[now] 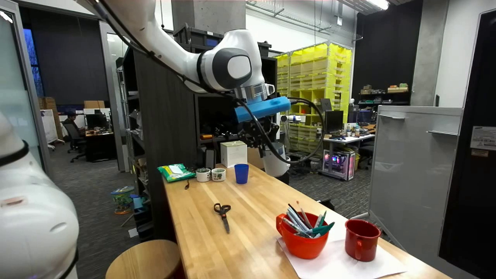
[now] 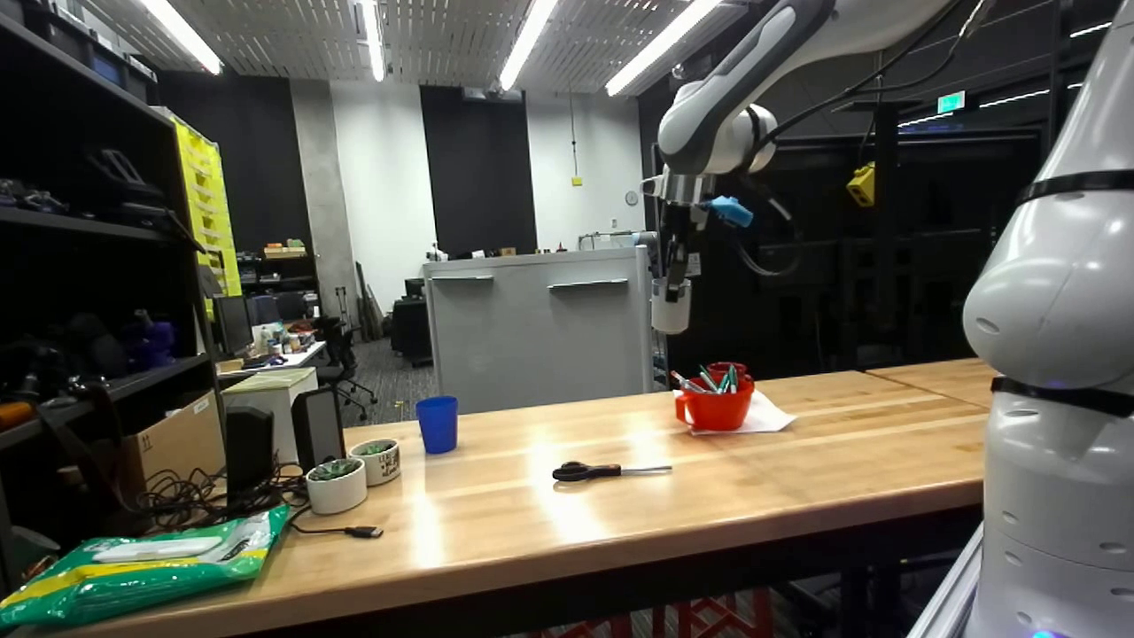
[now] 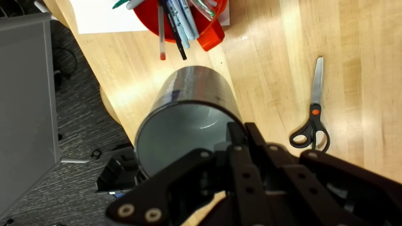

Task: Move the cup to the left

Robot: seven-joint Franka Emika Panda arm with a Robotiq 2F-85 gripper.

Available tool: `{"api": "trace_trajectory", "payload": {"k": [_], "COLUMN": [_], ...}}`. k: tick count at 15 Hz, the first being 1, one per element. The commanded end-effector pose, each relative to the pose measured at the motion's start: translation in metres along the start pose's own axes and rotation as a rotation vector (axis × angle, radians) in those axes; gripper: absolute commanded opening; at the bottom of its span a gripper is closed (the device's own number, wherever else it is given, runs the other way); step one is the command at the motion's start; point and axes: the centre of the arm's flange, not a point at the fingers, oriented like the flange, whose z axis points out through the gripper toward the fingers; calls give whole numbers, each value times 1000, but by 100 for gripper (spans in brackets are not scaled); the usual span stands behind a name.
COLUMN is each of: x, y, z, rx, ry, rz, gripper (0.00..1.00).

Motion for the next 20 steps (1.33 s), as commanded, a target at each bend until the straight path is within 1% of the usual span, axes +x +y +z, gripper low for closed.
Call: {"api": "trace_trajectory", "payload": {"k": [1, 3, 5, 9, 12, 15, 18, 20], "x": [-2, 2, 9, 36, 66, 103, 142, 165], "y": [-8, -14, -20, -41, -64, -93, -122, -136], "z": [-6, 0, 6, 17, 29, 47, 65, 76], "rx": [11, 25, 41, 65, 89, 111, 133, 143], "ry": [-4, -10, -10, -17, -31, -45, -52, -55], "rz": [-26, -55, -108, -218, -298, -372, -432, -459], "gripper": [2, 2, 2, 2, 2, 2, 2, 2]}}
